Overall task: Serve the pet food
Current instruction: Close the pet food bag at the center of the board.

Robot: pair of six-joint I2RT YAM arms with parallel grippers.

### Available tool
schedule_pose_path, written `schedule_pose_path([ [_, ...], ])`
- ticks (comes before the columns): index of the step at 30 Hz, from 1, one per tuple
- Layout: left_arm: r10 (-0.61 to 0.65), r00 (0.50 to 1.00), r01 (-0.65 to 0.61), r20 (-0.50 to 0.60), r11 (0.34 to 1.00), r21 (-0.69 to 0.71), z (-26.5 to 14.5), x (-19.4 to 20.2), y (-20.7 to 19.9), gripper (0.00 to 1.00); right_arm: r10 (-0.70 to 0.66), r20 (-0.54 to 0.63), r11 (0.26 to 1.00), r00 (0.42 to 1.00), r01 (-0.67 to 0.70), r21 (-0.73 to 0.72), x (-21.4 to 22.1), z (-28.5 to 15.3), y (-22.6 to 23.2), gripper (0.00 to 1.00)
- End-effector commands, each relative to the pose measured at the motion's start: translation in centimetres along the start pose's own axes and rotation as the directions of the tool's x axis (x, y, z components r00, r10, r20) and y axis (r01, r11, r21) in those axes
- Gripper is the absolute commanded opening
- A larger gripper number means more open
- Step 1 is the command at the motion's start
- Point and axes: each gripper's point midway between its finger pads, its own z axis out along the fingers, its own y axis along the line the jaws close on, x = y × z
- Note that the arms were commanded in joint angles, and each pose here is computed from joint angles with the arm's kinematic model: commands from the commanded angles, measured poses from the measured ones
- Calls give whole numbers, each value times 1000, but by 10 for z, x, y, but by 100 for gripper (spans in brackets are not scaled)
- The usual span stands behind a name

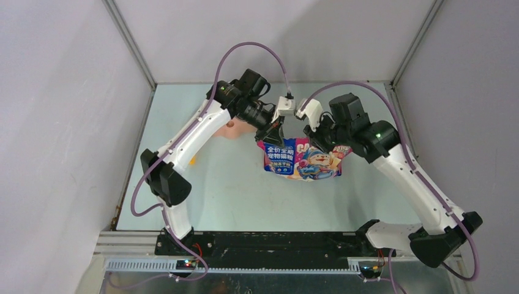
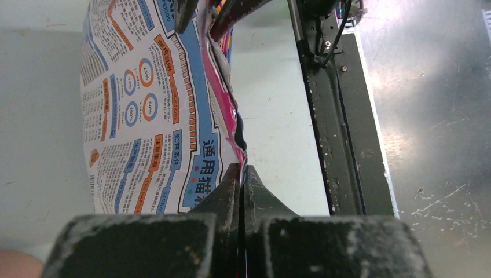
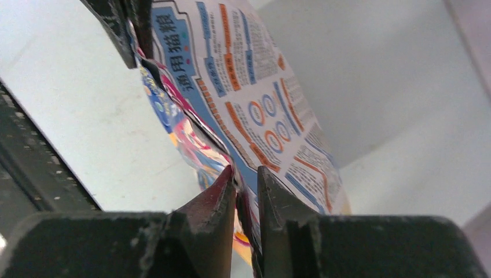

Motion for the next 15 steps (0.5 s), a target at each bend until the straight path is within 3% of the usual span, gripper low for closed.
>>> schedule_pose_path([
  [1,-56,998,54,28,998,39,-16,-8,-30,0,-87,3,953,996,82,292,-4,-28,-48,21],
  [10,-57,998,58,-21,998,39,-18,8,-28,0,-157,-79,913,984,175,369,18,-52,-54,22],
  [12,-60,998,61,-29,998,31,-19,10,-26,0,-178,-106,907,978,205,368,25,-57,-54,27],
  [15,-50,998,50,-29,999,5,-22,7,-23,0,-241,-80,928,967,254,273,30,-67,-32,46],
])
